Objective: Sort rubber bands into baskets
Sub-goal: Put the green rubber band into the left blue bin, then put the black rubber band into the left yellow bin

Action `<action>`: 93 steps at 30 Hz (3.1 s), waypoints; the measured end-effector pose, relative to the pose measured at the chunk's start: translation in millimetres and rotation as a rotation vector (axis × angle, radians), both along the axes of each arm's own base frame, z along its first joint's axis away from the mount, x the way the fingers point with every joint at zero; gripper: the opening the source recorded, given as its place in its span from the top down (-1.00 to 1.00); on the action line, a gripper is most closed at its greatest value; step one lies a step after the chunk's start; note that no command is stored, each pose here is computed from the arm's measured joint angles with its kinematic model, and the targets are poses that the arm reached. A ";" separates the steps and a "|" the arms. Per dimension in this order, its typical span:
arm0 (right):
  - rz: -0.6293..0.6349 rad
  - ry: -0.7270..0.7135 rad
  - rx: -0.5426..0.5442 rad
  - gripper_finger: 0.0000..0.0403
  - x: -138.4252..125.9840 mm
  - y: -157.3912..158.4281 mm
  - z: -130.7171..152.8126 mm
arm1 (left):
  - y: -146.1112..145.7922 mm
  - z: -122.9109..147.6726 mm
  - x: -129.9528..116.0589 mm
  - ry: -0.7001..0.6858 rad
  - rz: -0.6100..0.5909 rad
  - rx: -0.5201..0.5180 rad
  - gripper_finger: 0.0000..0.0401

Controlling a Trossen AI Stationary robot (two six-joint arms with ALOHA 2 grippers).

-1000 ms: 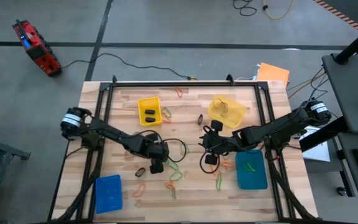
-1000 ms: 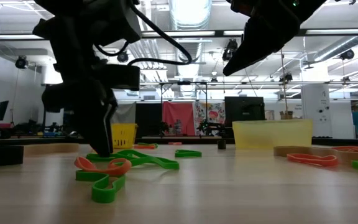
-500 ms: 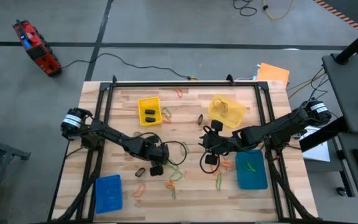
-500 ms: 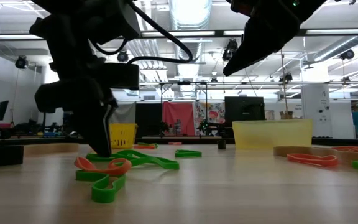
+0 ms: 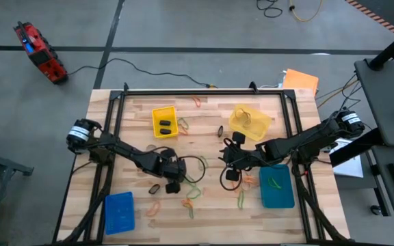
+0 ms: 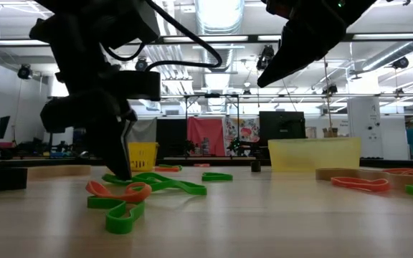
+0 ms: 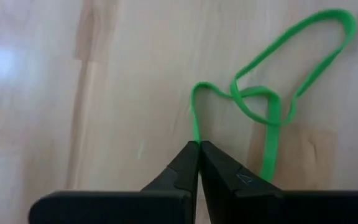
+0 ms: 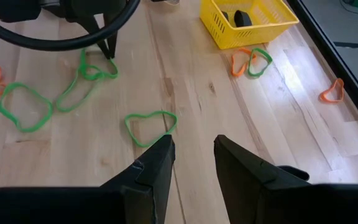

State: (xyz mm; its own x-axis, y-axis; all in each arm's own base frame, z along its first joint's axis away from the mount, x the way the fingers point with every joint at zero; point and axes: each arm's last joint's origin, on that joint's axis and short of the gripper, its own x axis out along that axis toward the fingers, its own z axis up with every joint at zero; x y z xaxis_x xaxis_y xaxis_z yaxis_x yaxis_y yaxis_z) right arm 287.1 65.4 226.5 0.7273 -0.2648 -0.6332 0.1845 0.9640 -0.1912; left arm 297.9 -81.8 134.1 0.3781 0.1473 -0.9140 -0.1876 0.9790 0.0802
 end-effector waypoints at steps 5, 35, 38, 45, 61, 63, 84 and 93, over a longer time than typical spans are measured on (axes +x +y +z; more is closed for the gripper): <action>-0.002 -0.002 0.002 0.45 0.1 0.0 0.1 | -3.6 6.6 0.3 -0.029 -0.013 0.022 1.00; 0.006 0.002 -0.021 0.45 0.9 -2.6 0.4 | -49.0 132.6 -125.1 0.048 -0.215 -0.574 1.00; 0.005 0.002 -0.021 0.45 1.0 -2.9 0.4 | -54.0 128.5 -147.8 0.256 -0.127 -0.601 1.00; 0.002 0.002 -0.029 0.45 1.1 -4.0 0.6 | -68.2 118.1 -171.9 0.414 -0.063 -0.532 1.00; 0.008 0.005 -0.037 0.45 1.1 -4.1 0.5 | -87.3 78.9 -159.2 0.579 0.069 -0.365 0.98; 0.008 0.005 -0.038 0.45 1.1 -4.1 0.5 | -89.0 73.9 -158.1 0.610 0.080 -0.348 0.93; 0.008 0.004 -0.036 0.45 1.1 -4.0 0.5 | -94.3 105.2 -140.1 0.323 -0.023 -0.147 0.41; 0.008 0.002 -0.035 0.45 1.3 -4.0 0.6 | -91.3 152.2 -120.5 -0.035 -0.078 0.161 0.43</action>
